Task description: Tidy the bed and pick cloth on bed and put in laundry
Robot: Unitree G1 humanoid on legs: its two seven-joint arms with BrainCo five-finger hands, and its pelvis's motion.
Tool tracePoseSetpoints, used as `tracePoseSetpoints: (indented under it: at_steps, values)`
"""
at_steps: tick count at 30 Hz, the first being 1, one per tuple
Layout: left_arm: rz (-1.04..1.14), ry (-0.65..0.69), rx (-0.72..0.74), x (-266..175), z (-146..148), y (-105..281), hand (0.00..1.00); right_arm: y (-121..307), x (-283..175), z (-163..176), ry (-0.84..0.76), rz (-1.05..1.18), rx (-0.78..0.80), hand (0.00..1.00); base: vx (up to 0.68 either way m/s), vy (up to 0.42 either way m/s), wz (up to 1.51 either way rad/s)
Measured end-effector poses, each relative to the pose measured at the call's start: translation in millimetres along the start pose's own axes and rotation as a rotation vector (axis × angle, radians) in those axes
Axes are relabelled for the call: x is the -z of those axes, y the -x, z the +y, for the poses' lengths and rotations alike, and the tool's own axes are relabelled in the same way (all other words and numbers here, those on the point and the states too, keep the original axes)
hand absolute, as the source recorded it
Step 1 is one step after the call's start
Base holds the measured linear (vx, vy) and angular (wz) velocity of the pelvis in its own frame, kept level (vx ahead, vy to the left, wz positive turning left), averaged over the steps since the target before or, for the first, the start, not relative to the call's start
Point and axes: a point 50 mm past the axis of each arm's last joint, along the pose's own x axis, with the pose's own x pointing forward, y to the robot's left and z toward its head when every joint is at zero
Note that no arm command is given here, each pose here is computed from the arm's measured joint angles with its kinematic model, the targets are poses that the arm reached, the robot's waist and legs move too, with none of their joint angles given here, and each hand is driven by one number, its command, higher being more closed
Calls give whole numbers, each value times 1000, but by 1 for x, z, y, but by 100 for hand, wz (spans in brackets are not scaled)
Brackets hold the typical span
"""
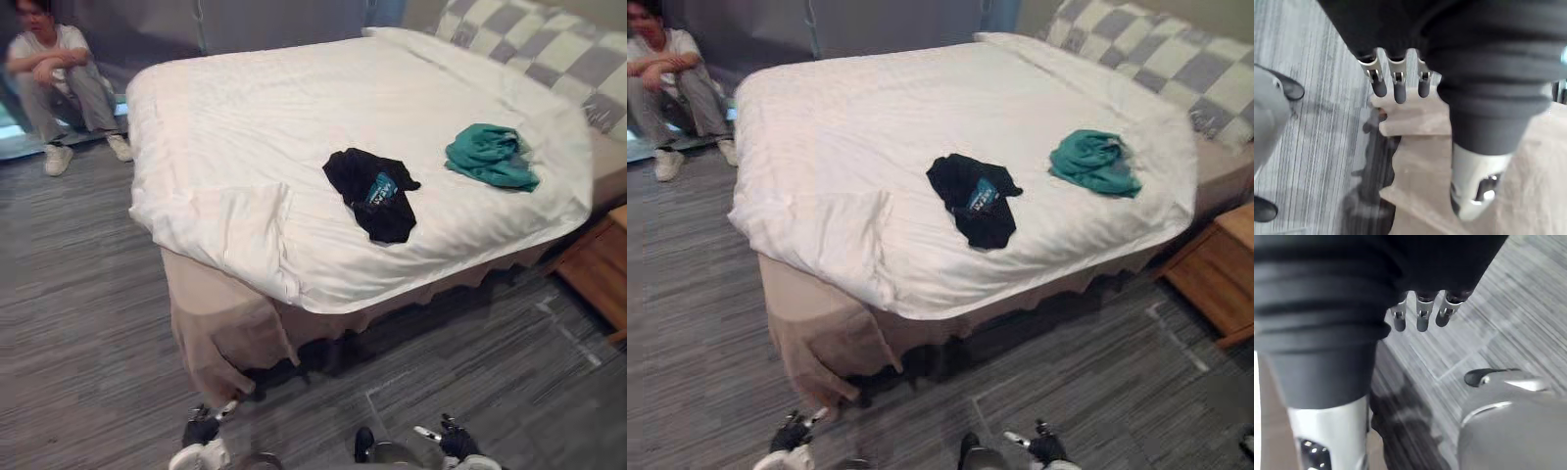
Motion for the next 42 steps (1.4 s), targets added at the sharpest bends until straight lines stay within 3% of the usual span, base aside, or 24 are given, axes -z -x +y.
tracePoseSetpoints:
  at_steps: [5,8,9,12,13,15,19,23,29,34,42]
  values:
    - [-130,35,-90,-24,24,-1,0,4,10,-15,-55,36,64,0,-69,22,53]
    - [-453,-25,-160,-98,48,6,0,5,11,-18,-61,44,71,0,-84,48,7]
    - [-619,-111,-170,-138,54,16,0,6,13,-19,-64,52,72,0,-40,46,1]
    - [-895,-275,-159,-201,44,41,0,9,21,-24,-79,71,84,0,-14,57,1]
    - [-1012,-381,-145,-226,33,54,0,12,27,-28,-72,86,93,0,28,67,1]
    - [-1100,-455,-94,-243,15,63,0,16,32,-33,-63,102,105,0,48,50,3]
    - [-1211,-482,64,-278,-26,77,0,17,36,-34,-30,119,103,0,85,36,-3]
    - [-1248,-531,135,-310,-47,85,0,14,23,-31,-2,72,92,0,71,3,-16]
    - [-1243,-611,105,-352,-82,86,0,11,14,-15,131,49,19,0,-13,-1,-26]
    - [-1340,-622,13,-413,-128,123,0,1,-42,17,214,-142,-73,0,-128,-41,-19]
    - [-1516,-714,-67,-463,-180,195,0,7,-98,49,234,-363,-158,0,-48,-32,-14]
